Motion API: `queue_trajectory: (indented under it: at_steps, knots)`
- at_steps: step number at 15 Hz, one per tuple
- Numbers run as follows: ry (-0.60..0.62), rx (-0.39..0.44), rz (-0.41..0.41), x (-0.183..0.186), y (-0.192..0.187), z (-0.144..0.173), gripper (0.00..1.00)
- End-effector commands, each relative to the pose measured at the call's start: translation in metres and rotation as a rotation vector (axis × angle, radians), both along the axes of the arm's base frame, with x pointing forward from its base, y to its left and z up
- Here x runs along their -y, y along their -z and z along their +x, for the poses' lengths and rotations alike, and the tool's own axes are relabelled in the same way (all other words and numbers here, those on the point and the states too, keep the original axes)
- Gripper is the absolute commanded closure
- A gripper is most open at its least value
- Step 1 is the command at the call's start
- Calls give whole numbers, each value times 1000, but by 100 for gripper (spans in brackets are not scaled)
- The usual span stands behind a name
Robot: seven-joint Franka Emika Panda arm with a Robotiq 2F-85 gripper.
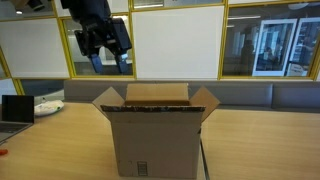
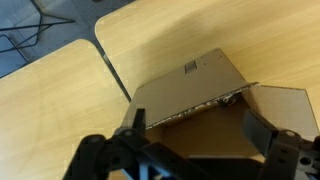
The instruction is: Pick up the toy, measuring tapes and the white rope from the table and put them in the box.
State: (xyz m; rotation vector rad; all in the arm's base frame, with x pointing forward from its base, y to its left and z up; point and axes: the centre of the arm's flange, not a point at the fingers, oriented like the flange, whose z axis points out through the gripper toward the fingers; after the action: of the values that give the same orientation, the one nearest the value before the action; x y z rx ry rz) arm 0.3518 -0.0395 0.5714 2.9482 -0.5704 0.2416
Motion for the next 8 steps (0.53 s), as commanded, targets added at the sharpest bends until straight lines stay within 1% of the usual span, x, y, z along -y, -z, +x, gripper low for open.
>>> queue_trajectory:
  at_steps: [1, 5, 7, 8]
  knots:
    - [-173, -16, 27, 6, -1, -32, 0]
    - [-267, -74, 64, 1, -5, -54, 0]
    - [-263, -116, 86, 2, -3, -63, 0]
    - [-238, -107, 54, 2, 1, -47, 0]
